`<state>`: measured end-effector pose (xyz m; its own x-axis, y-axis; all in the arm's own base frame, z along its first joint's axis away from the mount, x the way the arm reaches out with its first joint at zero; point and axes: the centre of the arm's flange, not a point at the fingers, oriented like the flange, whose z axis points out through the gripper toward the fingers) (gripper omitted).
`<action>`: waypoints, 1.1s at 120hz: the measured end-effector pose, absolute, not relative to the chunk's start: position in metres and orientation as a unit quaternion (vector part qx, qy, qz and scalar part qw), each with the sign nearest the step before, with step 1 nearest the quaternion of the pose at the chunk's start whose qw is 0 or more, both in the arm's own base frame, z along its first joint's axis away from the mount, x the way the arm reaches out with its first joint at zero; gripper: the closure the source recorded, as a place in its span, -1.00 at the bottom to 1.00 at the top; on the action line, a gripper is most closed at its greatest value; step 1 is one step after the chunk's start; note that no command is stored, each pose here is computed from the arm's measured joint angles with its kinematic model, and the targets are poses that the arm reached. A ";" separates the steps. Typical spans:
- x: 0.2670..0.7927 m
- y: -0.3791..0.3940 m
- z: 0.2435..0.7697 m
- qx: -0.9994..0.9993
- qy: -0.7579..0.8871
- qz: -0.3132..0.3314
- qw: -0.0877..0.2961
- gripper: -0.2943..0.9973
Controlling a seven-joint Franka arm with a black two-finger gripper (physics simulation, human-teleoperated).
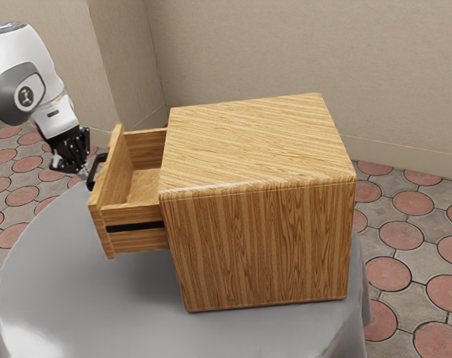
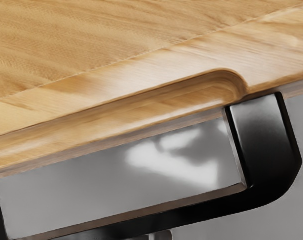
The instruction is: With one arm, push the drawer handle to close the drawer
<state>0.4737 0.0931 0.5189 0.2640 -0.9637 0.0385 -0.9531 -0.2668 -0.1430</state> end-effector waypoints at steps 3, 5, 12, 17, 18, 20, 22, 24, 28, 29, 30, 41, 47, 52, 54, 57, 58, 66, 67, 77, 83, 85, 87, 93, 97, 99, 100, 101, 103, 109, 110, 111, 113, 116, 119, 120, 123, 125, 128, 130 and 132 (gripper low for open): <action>0.474 0.092 0.519 -0.793 0.604 -0.059 0.045 0.67; 0.474 0.091 0.519 -0.793 0.604 -0.059 0.045 0.67; 0.475 0.088 0.519 -0.793 0.605 -0.058 0.045 0.67; 0.476 0.086 0.518 -0.792 0.606 -0.058 0.046 0.67; 0.476 0.086 0.518 -0.792 0.606 -0.058 0.046 0.67; 0.476 0.085 0.519 -0.792 0.606 -0.058 0.046 0.67; 0.476 0.084 0.519 -0.792 0.606 -0.058 0.046 0.67; 0.476 0.084 0.519 -0.792 0.606 -0.058 0.046 0.67; 0.476 0.082 0.519 -0.792 0.606 -0.058 0.046 0.67; 0.477 0.082 0.519 -0.792 0.607 -0.058 0.046 0.67; 0.477 0.081 0.518 -0.791 0.607 -0.058 0.046 0.67; 0.478 0.075 0.518 -0.790 0.609 -0.057 0.047 0.67; 0.479 0.072 0.518 -0.789 0.610 -0.058 0.046 0.67; 0.480 0.069 0.518 -0.789 0.610 -0.059 0.046 0.67; 0.480 0.068 0.518 -0.788 0.611 -0.059 0.046 0.67; 0.480 0.067 0.518 -0.788 0.611 -0.059 0.046 0.67; 0.480 0.067 0.518 -0.788 0.611 -0.059 0.046 0.67; 0.481 0.063 0.518 -0.787 0.612 -0.060 0.047 0.67; 0.481 0.062 0.518 -0.787 0.612 -0.060 0.047 0.67; 0.483 0.057 0.519 -0.786 0.613 -0.061 0.047 0.67; 0.483 0.055 0.519 -0.785 0.614 -0.062 0.047 0.67; 0.484 0.054 0.519 -0.785 0.614 -0.062 0.047 0.67; 0.484 0.054 0.519 -0.785 0.614 -0.062 0.047 0.67; 0.484 0.052 0.519 -0.785 0.614 -0.063 0.047 0.67; 0.484 0.050 0.519 -0.785 0.614 -0.063 0.046 0.67; 0.485 0.049 0.519 -0.785 0.614 -0.064 0.046 0.67; 0.485 0.049 0.519 -0.785 0.614 -0.064 0.046 0.67; 0.485 0.048 0.519 -0.785 0.614 -0.064 0.046 0.67; 0.485 0.047 0.519 -0.785 0.615 -0.064 0.046 0.67; 0.486 0.044 0.519 -0.784 0.616 -0.065 0.046 0.67; 0.486 0.043 0.519 -0.783 0.616 -0.065 0.046 0.67; 0.486 0.043 0.519 -0.783 0.617 -0.065 0.046 0.67; 0.486 0.042 0.519 -0.783 0.617 -0.065 0.046 0.67; 0.486 0.040 0.519 -0.782 0.618 -0.066 0.046 0.67; 0.486 0.040 0.519 -0.782 0.618 -0.066 0.047 0.67; 0.486 0.039 0.519 -0.782 0.618 -0.066 0.047 0.67; 0.487 0.039 0.519 -0.782 0.617 -0.067 0.046 0.67; 0.487 0.038 0.519 -0.783 0.617 -0.067 0.046 0.67; 0.487 0.038 0.519 -0.783 0.617 -0.068 0.046 0.67; 0.487 0.036 0.519 -0.782 0.618 -0.068 0.046 0.67; 0.487 0.035 0.519 -0.782 0.618 -0.069 0.047 0.67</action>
